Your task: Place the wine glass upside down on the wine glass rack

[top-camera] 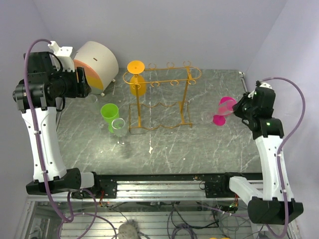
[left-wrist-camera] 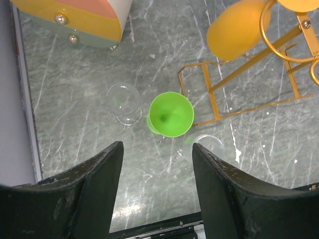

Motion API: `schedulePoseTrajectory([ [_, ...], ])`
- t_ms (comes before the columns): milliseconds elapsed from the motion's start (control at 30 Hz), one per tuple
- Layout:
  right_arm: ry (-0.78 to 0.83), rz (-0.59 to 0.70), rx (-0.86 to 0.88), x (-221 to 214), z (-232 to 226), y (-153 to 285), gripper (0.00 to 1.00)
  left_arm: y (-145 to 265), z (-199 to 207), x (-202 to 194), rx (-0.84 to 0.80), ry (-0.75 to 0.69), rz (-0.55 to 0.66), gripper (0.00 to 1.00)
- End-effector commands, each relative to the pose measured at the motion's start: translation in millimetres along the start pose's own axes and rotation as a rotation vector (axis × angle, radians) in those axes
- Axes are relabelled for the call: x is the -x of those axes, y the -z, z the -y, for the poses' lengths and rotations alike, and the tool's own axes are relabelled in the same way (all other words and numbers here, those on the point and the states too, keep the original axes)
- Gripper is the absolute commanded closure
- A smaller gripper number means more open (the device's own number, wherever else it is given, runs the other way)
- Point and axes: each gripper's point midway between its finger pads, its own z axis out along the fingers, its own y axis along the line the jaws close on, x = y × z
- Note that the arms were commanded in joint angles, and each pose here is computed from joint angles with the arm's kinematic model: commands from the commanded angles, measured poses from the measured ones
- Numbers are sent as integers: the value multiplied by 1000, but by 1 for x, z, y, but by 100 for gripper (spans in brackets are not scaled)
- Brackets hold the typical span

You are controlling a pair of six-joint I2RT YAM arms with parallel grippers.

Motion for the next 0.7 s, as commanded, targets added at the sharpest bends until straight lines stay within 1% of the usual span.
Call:
schedulePoseTrajectory([
  [0, -12, 108, 106, 33, -22, 33, 100, 26, -2, 19, 75, 15, 102, 32],
  [100, -20, 156, 100, 48, -22, 48, 100, 42, -8, 35, 144, 48, 181, 29],
  [200, -27, 234, 72, 74, -20, 68, 100, 59, -13, 49, 208, 139, 257, 28],
  [333, -20, 361, 8, 115, -15, 98, 100, 71, 6, 61, 129, 177, 321, 25],
  [433, -20, 469, 29, 145, -22, 119, 100, 77, 17, 75, 70, 198, 360, 24],
  [533, -33, 606, 152, 176, -45, 141, 100, 74, 36, 89, -49, 232, 381, 23],
  [600, -45, 684, 252, 193, -63, 155, 100, 69, 58, 95, -195, 286, 387, 23],
  [667, -55, 734, 333, 206, -78, 164, 100, 65, 89, 98, -414, 358, 372, 21],
])
